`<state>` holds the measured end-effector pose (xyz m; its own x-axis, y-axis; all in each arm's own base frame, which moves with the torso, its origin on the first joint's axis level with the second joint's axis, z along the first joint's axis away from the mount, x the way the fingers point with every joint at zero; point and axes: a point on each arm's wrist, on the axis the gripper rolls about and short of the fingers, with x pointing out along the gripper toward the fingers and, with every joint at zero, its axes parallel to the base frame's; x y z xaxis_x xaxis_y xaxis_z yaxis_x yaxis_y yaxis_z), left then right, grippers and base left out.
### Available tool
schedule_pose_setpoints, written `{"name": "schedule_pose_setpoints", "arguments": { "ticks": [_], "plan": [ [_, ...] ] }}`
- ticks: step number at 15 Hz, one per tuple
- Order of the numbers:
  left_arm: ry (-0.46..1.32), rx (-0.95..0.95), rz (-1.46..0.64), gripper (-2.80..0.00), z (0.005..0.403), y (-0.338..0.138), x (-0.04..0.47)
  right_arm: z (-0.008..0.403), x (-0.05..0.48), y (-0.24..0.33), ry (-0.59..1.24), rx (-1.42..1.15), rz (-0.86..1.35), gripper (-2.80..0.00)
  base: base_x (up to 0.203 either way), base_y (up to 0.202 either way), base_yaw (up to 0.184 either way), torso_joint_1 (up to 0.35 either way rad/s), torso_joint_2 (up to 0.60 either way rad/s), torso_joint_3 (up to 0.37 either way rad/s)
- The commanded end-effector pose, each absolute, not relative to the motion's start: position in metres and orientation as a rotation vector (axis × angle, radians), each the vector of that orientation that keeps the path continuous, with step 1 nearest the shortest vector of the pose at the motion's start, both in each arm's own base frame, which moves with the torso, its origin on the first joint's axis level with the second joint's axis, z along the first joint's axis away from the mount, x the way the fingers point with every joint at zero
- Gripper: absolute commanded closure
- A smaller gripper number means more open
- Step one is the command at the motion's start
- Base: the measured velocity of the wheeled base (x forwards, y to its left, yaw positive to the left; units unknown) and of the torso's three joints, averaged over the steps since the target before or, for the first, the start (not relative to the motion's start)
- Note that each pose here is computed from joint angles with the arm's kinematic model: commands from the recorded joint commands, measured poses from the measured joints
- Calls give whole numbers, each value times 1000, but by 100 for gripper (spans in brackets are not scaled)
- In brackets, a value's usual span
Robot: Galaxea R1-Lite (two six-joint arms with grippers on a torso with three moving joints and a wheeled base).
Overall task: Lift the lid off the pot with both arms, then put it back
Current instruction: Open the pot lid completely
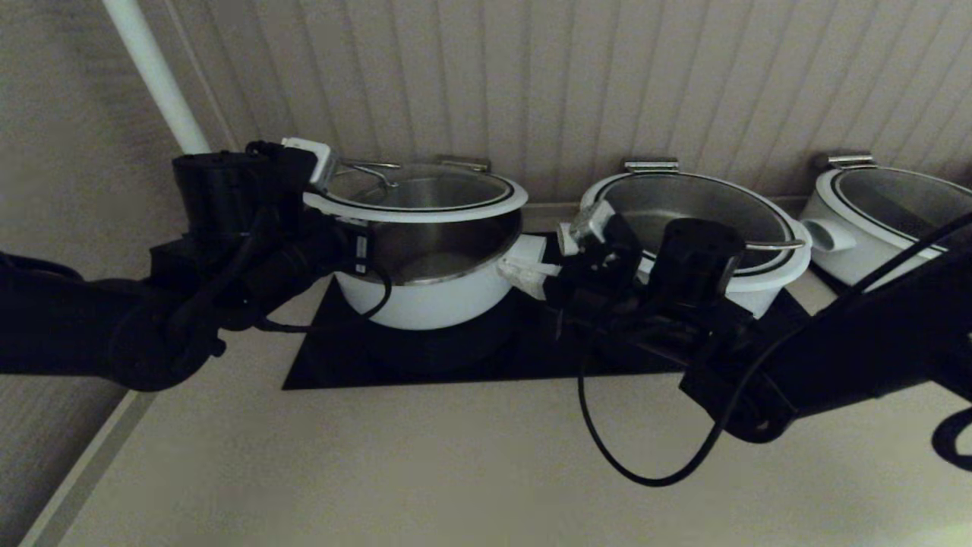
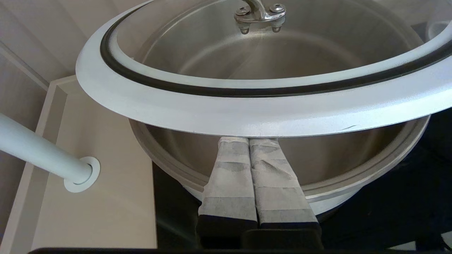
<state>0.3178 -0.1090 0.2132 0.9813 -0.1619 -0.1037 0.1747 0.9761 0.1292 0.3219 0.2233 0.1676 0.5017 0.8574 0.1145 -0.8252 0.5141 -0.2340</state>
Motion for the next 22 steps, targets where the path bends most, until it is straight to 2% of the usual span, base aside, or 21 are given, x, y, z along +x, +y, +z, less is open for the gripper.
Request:
{"name": "schedule_pose_setpoints", "arguments": {
  "ticks": [1,12,22],
  "plan": [
    [86,137,-162,0,215,-109,317,175,311,216,-234,-157,1024,0,0,0,0,0,0,0],
    [88,138,-156,0,214,-108,317,175,283,177,-160,-162,973,0,0,0,0,0,0,0],
    [94,140,-156,0,212,-109,318,184,279,120,-150,-174,763,0,0,0,0,0,0,0]
  ]
}}
